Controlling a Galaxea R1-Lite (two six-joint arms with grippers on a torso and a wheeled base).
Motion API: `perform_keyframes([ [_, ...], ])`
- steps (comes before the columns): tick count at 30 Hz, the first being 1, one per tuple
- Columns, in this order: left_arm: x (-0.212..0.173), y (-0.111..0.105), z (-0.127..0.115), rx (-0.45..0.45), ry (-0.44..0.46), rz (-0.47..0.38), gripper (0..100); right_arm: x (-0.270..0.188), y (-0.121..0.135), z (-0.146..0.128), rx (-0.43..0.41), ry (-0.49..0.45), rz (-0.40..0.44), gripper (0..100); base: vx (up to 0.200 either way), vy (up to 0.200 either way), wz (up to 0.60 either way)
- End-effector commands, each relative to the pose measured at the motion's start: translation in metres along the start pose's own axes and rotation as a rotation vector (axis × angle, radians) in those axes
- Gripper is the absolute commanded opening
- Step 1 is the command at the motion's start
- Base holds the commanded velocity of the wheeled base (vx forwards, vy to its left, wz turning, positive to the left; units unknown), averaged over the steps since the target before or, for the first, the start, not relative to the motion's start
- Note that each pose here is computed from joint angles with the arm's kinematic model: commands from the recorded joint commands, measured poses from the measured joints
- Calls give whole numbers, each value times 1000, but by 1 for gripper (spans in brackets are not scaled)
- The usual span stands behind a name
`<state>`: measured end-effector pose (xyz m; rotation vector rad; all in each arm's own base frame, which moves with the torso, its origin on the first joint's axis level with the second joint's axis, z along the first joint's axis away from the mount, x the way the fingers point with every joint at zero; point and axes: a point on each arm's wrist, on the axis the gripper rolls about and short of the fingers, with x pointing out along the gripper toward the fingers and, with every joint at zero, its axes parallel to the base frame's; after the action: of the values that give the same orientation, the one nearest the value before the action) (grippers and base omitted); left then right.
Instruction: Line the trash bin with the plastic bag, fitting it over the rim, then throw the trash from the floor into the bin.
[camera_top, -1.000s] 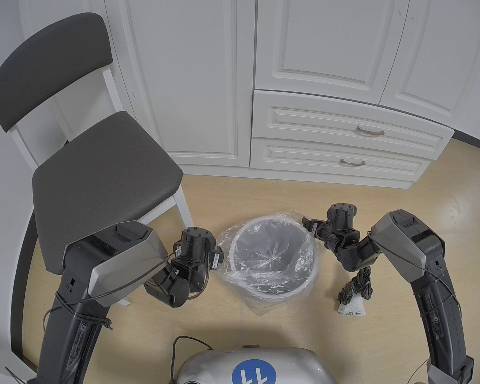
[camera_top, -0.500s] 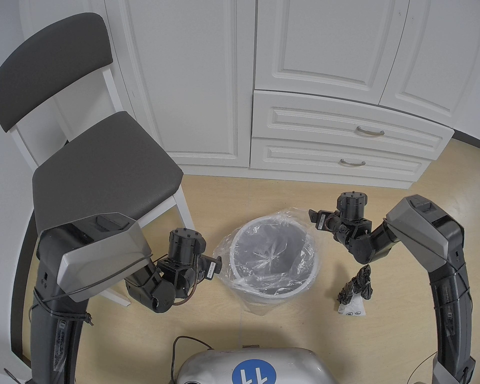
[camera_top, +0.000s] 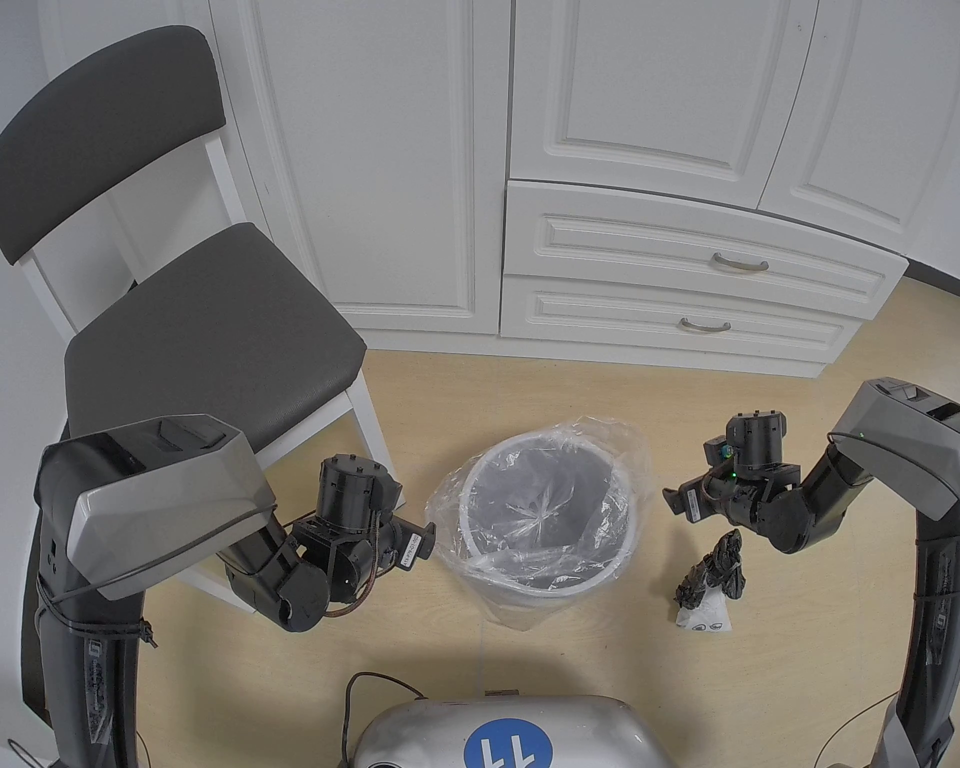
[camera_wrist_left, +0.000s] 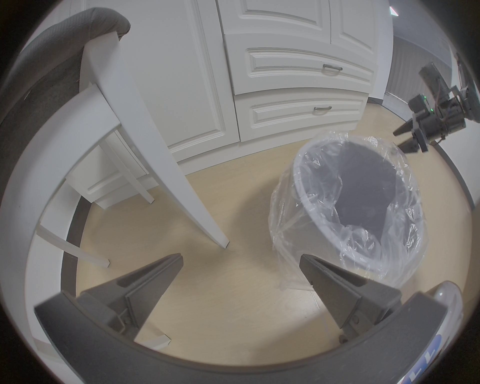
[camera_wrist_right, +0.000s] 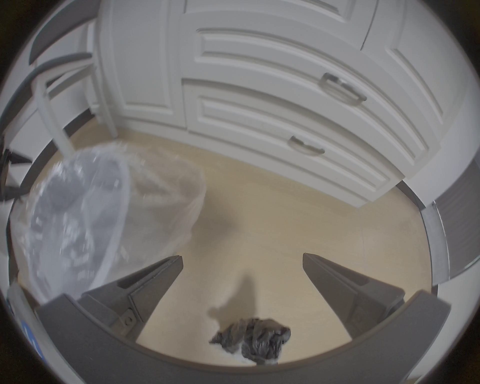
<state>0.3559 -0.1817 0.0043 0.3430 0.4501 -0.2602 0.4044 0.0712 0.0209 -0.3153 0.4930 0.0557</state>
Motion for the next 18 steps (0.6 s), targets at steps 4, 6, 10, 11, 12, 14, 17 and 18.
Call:
perform_keyframes([
  [4, -4, -1, 1, 5, -8, -5, 100, -12, 25, -23, -59, 63, 150, 100, 0, 0, 0],
  [6, -5, -2, 2, 4, -13, -7, 100, -10, 38, -29, -71, 79, 192, 100, 0, 0, 0],
  [10, -5, -1, 3, -1, -20, -4, 100, -5, 56, -39, -62, 103, 239, 100, 0, 0, 0],
  [11, -5, -1, 4, -1, -23, -4, 100, -3, 58, -40, -55, 105, 241, 100, 0, 0, 0],
  [12, -5, -1, 5, -2, -24, -3, 100, 0, 59, -40, -47, 100, 238, 100, 0, 0, 0],
  [14, -4, 0, 5, -5, -27, -2, 100, 3, 59, -39, -40, 93, 233, 100, 0, 0, 0],
  [17, -4, 0, 7, -11, -32, -1, 100, 18, 58, -28, 46, 51, 191, 100, 0, 0, 0],
  [18, -4, 0, 7, -11, -34, 0, 100, 23, 58, -23, 83, 35, 173, 100, 0, 0, 0],
])
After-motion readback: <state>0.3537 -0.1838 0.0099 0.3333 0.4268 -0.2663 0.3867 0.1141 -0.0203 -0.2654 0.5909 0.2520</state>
